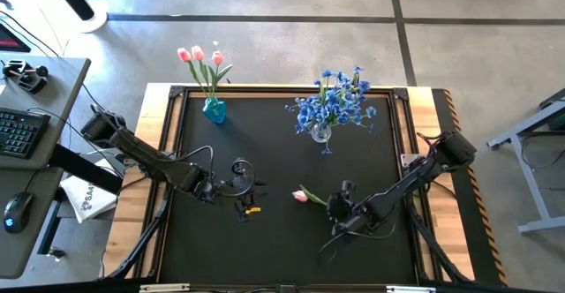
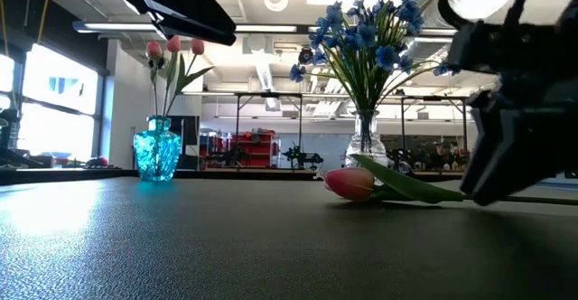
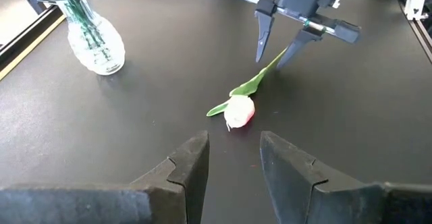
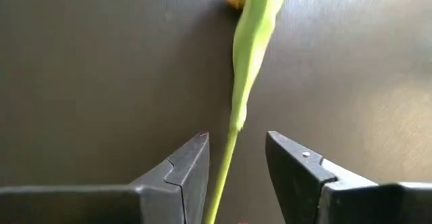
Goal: Sort flowers into vase by color
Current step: Put the pink flower into the blue vase
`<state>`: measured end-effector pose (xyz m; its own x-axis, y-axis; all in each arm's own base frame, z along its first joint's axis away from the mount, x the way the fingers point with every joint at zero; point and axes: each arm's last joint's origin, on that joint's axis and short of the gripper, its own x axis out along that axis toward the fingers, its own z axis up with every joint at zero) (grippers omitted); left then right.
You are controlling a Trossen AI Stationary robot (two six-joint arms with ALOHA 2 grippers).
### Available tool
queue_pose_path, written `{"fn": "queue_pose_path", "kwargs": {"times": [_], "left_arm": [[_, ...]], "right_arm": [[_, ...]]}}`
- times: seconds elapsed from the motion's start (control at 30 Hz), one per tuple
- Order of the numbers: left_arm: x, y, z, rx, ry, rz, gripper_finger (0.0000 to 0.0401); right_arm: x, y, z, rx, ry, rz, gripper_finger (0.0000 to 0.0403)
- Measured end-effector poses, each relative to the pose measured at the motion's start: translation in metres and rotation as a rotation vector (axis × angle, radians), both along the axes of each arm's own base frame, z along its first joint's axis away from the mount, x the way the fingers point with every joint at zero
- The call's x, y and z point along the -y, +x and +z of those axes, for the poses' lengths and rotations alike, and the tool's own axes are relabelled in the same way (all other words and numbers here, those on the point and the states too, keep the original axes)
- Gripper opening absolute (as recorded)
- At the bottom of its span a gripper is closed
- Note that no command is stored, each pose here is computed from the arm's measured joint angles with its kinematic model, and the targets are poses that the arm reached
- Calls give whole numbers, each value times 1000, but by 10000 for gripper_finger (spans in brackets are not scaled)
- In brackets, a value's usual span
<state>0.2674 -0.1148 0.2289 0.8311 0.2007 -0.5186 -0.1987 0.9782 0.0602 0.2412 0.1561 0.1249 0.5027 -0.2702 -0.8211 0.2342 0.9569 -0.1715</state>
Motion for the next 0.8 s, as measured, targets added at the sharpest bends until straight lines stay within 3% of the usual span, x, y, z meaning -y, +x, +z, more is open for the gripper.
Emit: {"fn": "queue_pose_path", "kwargs": {"times": [0.2, 0.47, 0.7, 0.8], "left_arm": [[0, 0, 0, -1, 0, 0, 122], [0, 0, 0, 3, -19, 12, 122], [6, -3, 0, 1, -13, -14, 122], [10, -5, 0, -5, 6, -42, 122]], "right_arm": [[4, -5, -10, 20, 74, -47, 128], [9, -13, -24, 84, 116, -28, 11], [10, -11, -31, 359, 194, 98, 5], [12, -13, -25, 546, 190, 128, 6]]}}
